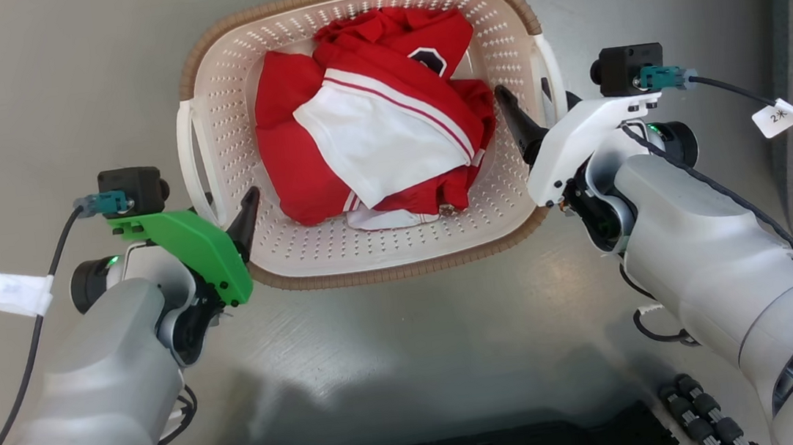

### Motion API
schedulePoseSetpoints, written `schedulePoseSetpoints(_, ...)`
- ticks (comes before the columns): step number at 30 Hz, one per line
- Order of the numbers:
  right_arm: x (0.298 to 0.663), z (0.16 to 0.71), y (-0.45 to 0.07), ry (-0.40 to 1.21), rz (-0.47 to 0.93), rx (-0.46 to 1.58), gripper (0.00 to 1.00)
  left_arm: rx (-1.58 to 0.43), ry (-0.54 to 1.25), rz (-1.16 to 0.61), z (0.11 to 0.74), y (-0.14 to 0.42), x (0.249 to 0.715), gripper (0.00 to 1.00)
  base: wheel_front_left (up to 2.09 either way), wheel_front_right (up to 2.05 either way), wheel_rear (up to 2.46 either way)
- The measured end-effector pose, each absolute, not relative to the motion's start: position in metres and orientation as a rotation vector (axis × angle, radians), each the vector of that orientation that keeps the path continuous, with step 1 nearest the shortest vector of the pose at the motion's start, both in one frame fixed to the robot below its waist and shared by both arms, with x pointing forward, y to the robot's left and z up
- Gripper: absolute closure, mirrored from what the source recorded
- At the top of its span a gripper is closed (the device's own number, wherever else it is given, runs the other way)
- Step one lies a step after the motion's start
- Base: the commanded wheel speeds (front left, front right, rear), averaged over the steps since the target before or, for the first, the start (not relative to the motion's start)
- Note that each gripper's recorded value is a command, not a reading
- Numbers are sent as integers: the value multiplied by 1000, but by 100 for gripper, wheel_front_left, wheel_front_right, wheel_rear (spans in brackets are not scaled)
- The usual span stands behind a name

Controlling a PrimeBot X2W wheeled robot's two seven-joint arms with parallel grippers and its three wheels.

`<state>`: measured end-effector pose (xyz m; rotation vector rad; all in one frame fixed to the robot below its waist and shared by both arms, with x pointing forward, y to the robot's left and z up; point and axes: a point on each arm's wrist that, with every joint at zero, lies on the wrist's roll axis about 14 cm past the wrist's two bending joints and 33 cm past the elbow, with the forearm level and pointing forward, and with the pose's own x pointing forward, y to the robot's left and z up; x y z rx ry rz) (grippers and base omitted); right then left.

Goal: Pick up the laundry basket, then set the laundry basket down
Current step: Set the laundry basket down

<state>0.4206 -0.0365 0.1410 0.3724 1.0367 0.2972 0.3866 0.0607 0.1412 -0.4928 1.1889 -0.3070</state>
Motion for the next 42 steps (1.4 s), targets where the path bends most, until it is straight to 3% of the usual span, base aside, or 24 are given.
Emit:
schedulePoseSetpoints(22, 422, 195, -62, 957, 228, 343, 0, -448, 1041, -304, 194, 70, 406, 0, 0, 0, 0)
schedulePoseSetpoints(42, 465, 321, -63, 634, 298, 313, 0, -462, 752, -365, 297, 58, 432, 0, 0, 0, 0)
